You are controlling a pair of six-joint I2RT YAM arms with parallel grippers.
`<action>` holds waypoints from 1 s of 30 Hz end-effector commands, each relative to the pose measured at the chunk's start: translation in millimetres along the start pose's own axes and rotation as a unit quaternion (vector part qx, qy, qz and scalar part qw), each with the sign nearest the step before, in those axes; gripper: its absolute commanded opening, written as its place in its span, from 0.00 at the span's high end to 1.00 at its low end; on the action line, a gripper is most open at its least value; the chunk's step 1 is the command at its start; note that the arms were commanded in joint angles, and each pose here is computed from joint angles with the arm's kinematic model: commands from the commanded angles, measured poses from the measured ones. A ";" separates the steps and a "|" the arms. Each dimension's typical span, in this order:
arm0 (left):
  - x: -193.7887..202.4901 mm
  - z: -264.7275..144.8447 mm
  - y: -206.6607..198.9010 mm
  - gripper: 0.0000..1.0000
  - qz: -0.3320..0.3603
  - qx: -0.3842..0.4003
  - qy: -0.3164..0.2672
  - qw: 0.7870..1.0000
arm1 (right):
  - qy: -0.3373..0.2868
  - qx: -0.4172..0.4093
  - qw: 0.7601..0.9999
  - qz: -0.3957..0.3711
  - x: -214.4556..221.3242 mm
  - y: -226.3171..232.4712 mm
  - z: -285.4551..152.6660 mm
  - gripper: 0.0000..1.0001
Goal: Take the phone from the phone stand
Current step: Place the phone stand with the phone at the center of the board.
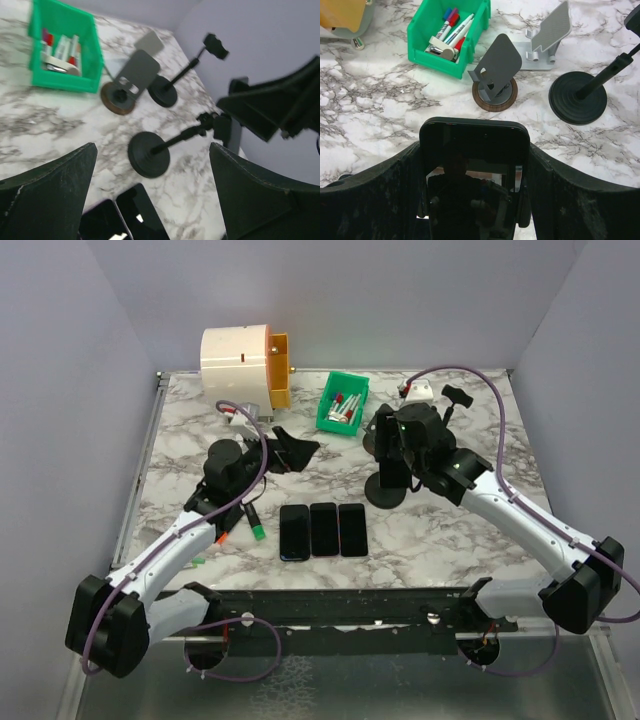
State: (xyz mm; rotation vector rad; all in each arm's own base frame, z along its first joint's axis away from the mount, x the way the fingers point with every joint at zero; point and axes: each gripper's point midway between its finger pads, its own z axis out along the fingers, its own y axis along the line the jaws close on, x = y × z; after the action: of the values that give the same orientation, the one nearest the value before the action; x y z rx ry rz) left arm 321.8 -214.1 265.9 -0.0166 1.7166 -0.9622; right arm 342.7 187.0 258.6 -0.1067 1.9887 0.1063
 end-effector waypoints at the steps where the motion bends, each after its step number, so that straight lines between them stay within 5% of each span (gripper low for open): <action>1: 40.5 -6.0 -59.9 0.08 0.000 0.178 0.046 0.983 | 0.006 0.000 1.000 0.006 -5.0 2.7 -0.4 0.59; 6: 74.8 -5.7 -102.9 0.18 0.042 0.286 0.069 0.955 | 0.009 -0.009 1.000 0.012 -6.3 7.0 -0.4 0.59; 17: 130.1 38.4 -138.8 0.38 0.123 0.311 0.054 0.941 | 0.020 -0.025 0.999 0.012 -3.8 12.1 -3.4 0.59; 26: 143.5 58.9 -113.7 0.62 0.121 0.254 0.028 0.959 | 0.023 -0.031 0.999 0.011 3.0 10.6 -7.3 0.59; 30: 145.4 63.9 -106.3 0.64 0.115 0.239 0.020 0.964 | 0.024 -0.034 0.999 0.012 2.2 11.3 -8.9 0.59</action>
State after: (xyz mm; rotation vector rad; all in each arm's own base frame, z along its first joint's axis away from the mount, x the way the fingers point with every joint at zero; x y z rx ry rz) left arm 259.9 -391.5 206.4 0.5713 1.4904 -1.2256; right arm 341.2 191.4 258.0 -0.1228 2.0233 0.1306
